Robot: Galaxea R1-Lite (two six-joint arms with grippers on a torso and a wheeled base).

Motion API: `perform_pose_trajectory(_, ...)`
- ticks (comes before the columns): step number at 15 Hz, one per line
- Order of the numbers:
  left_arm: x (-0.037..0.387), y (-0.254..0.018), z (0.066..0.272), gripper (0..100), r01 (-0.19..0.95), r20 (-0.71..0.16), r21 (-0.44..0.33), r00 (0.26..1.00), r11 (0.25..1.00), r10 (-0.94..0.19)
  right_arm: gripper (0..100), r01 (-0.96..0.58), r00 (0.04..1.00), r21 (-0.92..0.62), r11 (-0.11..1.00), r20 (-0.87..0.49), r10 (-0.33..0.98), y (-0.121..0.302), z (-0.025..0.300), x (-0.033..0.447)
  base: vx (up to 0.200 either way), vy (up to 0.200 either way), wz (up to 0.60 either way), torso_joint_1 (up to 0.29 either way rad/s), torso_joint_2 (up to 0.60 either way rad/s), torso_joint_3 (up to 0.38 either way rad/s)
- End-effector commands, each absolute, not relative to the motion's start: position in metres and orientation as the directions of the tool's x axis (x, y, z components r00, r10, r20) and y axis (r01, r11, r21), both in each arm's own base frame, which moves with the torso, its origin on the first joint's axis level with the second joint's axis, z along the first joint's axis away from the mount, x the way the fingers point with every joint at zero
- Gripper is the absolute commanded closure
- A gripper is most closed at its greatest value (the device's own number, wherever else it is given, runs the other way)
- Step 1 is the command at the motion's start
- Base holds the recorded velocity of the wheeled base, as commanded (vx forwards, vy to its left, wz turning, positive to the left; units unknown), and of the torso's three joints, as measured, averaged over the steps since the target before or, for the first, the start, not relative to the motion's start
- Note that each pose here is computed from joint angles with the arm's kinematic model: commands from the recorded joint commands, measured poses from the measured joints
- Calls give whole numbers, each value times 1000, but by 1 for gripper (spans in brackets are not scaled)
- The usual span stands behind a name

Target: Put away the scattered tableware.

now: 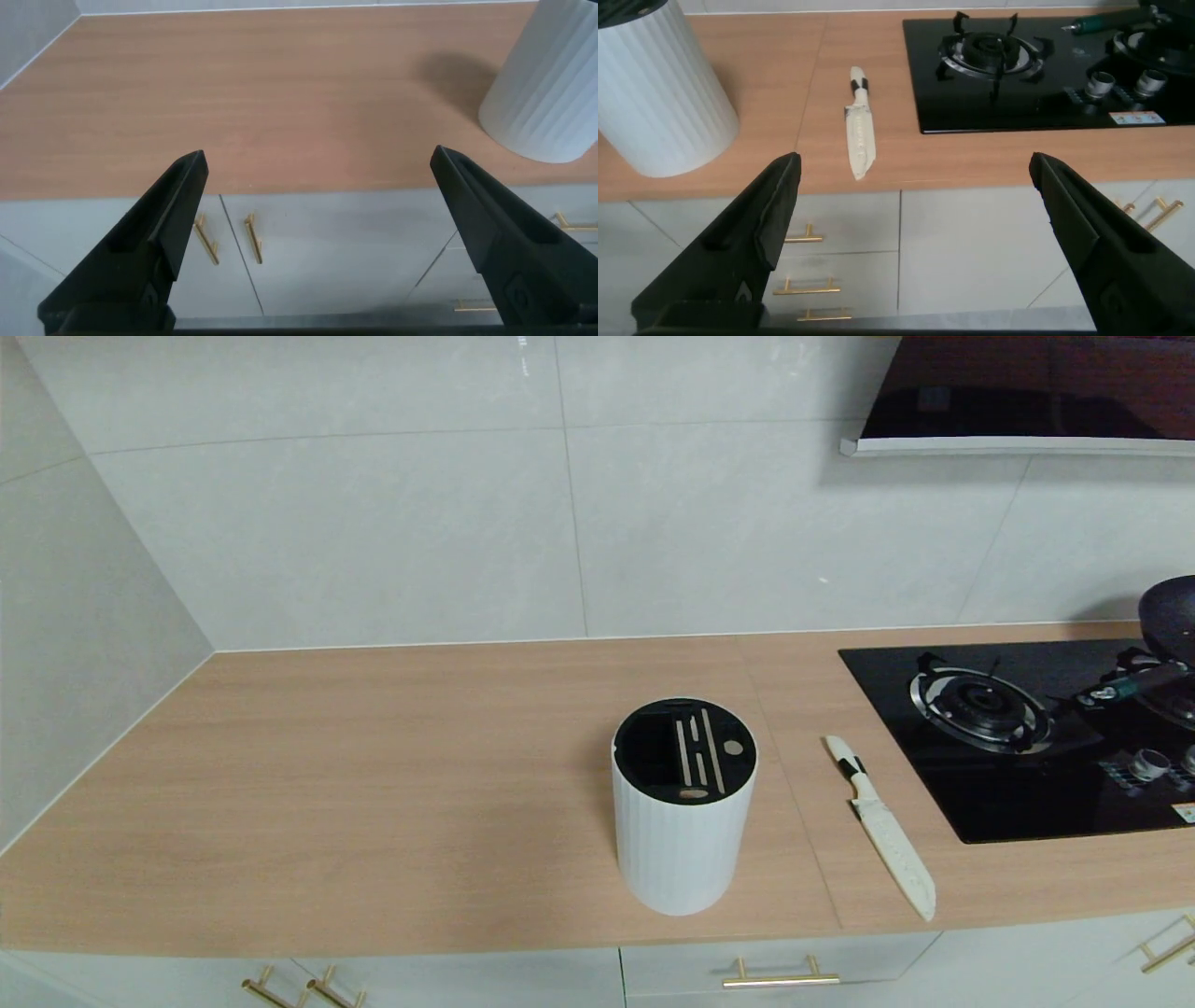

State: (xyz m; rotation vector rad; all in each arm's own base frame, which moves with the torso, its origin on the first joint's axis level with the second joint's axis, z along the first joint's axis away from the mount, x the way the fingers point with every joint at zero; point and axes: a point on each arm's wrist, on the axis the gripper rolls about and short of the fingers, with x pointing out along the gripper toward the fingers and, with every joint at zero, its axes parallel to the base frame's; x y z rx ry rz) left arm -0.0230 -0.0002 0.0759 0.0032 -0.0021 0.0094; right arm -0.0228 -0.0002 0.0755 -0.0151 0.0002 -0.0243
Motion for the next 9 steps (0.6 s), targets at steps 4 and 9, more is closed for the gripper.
perform_pose_trajectory(4, -23, 0, 76, 0, -9, 2, 3, 1000, 1000, 9, 0, 25, 1000, -15, 1000, -2, -25, 0, 76, -23, 0, 0, 0, 0, 0, 0)
perform_pose_trajectory(9, -23, 0, 76, 0, -11, 2, 3, 1000, 1000, 11, 0, 23, 1000, -17, 1000, -2, -23, 0, 76, -23, 0, 0, 0, 0, 0, 0)
